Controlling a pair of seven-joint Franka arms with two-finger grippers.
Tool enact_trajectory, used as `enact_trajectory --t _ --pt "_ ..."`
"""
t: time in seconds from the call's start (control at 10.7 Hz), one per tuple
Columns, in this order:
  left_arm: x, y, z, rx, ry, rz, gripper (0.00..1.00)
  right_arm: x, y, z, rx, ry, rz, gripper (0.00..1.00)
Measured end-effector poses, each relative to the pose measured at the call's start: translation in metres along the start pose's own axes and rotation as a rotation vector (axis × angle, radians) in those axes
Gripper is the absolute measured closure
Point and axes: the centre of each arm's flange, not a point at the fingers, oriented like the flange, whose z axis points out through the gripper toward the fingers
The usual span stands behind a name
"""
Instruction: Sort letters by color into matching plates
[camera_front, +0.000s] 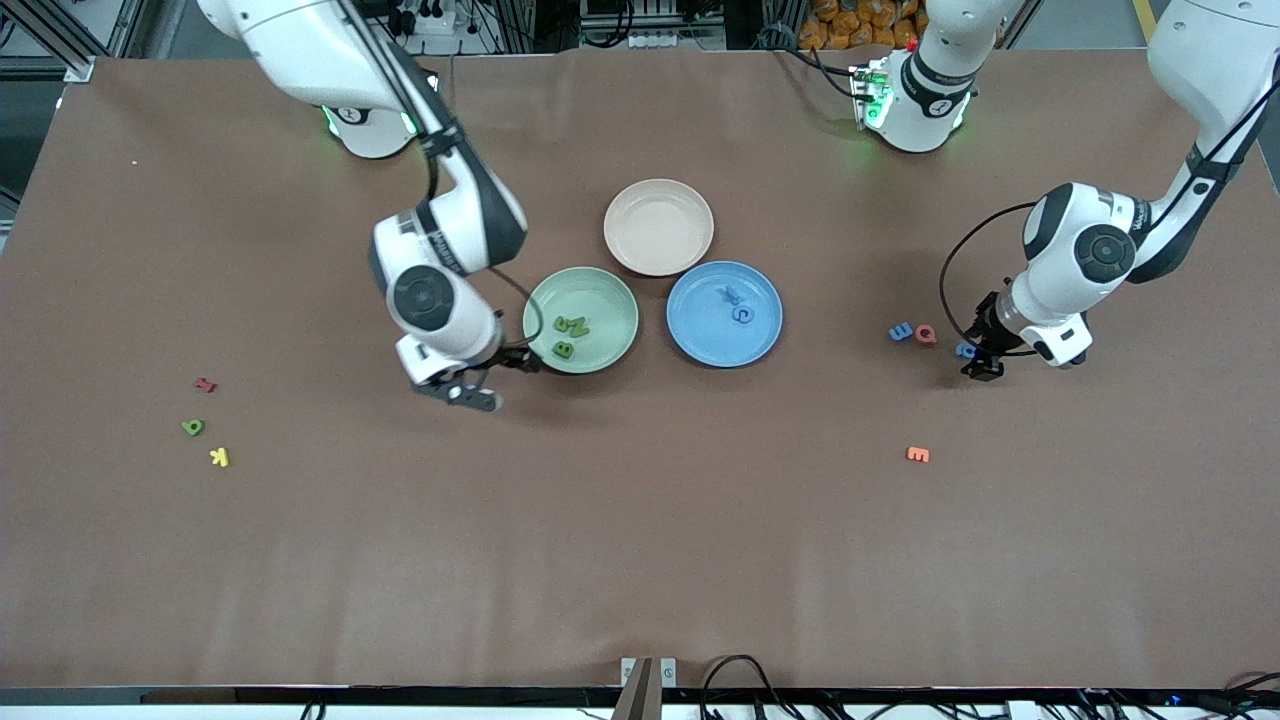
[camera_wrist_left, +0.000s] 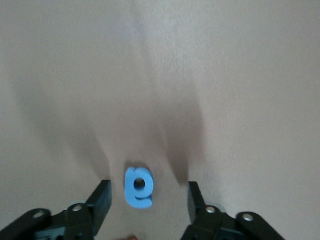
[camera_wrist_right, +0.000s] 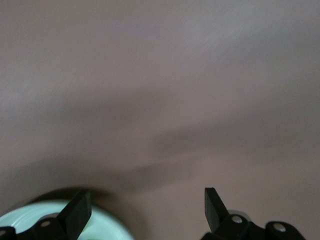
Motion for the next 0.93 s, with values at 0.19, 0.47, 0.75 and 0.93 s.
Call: enact_trajectory --t 0.19,0.47,0.75,0.93 --pt "0.008 -0.003 0.003 -0.005 0.011 0.009 0.32 0.047 0.06 -0.014 -0.008 0.028 -0.023 0.0" --pt "0.012 -0.005 0.005 -0.006 0.009 0.004 0.33 0.1 0.156 -0.029 -0.013 0.052 -0.05 0.0" --pt "0.011 -0.005 0.005 -0.008 0.008 0.005 0.35 0.129 0.241 -0.027 -0.053 0.051 -0.03 0.0" --pt "0.011 -0.005 0.006 -0.006 0.007 0.006 0.35 0.141 0.293 -0.025 -0.071 0.047 -0.003 0.0"
